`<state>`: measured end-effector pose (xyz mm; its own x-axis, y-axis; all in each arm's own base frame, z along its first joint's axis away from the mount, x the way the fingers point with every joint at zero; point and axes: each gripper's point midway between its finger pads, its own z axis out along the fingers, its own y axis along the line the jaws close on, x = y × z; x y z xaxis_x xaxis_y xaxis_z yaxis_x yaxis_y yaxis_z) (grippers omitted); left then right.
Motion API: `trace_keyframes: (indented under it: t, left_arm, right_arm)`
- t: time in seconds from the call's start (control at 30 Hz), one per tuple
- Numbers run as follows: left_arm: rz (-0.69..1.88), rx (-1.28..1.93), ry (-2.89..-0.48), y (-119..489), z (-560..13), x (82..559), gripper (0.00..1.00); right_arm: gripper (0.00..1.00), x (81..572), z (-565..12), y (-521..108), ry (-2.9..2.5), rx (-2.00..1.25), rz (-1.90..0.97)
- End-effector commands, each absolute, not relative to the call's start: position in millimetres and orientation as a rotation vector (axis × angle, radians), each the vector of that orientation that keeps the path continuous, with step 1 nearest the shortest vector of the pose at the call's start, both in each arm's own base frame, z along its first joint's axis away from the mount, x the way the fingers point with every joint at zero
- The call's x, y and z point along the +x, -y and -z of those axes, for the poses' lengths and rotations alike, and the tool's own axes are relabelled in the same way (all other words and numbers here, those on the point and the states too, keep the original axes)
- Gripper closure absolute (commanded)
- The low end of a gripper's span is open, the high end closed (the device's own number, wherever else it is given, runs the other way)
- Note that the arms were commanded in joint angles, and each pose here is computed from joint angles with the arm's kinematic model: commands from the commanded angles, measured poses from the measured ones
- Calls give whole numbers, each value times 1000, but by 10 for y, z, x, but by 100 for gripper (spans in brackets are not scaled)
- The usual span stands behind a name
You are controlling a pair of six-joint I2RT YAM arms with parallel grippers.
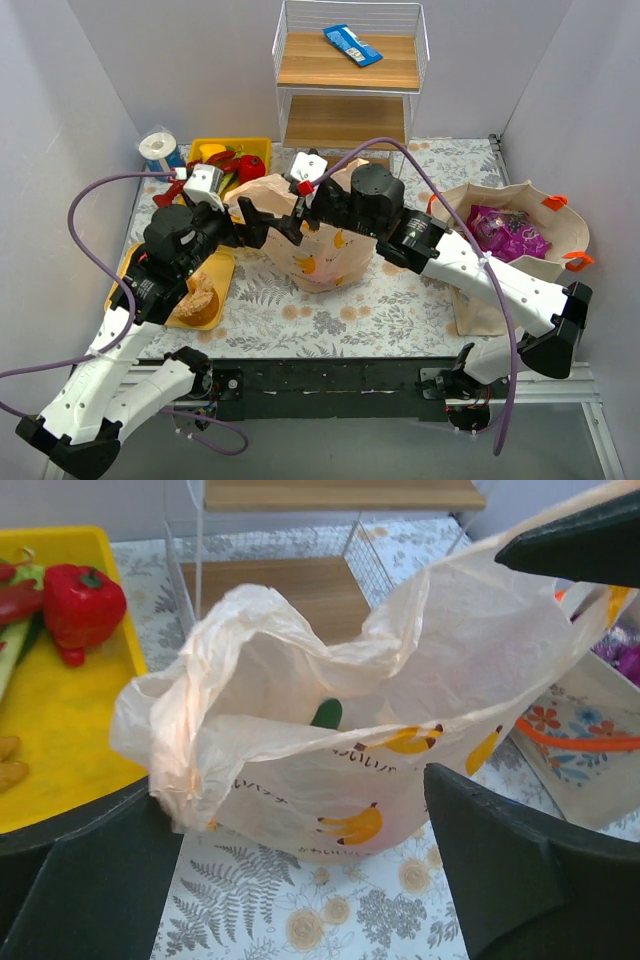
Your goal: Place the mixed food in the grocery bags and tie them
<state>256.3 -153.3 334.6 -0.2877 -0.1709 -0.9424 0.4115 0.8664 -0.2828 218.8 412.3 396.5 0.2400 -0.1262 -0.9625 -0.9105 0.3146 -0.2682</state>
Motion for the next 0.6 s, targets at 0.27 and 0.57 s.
trace_keyframes:
  t: [0.27,0.57]
  left_arm:
    - [297,-41,-1531,970,-4320,2833,2]
    - [80,-232,-1545,492,-4174,3665,2]
  right_arm:
    - [2,2307,-4238,-4013,-1101,-1074,-670]
    - [2,2431,-4100,-4519,-1071,-1108,-669]
